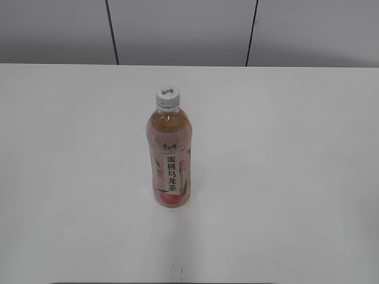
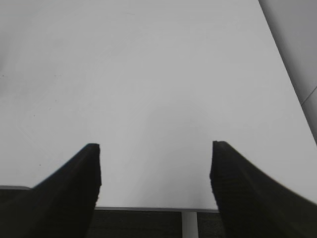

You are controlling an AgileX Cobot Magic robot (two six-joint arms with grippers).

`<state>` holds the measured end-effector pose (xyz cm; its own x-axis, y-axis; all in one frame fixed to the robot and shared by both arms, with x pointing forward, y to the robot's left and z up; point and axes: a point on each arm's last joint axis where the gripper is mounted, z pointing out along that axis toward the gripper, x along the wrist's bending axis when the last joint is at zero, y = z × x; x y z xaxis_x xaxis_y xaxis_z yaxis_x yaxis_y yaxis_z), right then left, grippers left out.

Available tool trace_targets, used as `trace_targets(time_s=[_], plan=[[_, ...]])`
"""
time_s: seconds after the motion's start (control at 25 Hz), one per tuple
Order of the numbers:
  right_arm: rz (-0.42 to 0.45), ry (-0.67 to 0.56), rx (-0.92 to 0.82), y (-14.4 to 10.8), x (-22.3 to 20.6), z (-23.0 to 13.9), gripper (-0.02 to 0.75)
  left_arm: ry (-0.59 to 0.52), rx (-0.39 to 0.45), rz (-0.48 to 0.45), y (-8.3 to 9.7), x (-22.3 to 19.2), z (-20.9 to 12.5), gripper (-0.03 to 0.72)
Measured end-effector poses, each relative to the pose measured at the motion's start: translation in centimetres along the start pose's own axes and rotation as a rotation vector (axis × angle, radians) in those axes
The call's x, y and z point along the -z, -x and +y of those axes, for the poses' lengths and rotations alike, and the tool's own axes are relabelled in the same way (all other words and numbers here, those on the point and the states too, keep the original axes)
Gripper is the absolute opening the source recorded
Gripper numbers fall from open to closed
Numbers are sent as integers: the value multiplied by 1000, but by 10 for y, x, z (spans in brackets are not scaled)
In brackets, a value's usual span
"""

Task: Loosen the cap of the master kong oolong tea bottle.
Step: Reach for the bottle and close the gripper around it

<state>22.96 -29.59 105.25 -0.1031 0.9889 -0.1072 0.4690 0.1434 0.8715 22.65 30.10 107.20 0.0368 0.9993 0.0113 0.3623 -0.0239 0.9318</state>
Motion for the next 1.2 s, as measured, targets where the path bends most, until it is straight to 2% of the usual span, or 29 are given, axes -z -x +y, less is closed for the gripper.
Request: trace_targets(time_s=[1.08,1.2], plan=[[0,0,0,0,0,0,525,0,1,-1,0,0,0,238],[0,0,0,0,0,0,525,27,1,-1,0,1,3,238]])
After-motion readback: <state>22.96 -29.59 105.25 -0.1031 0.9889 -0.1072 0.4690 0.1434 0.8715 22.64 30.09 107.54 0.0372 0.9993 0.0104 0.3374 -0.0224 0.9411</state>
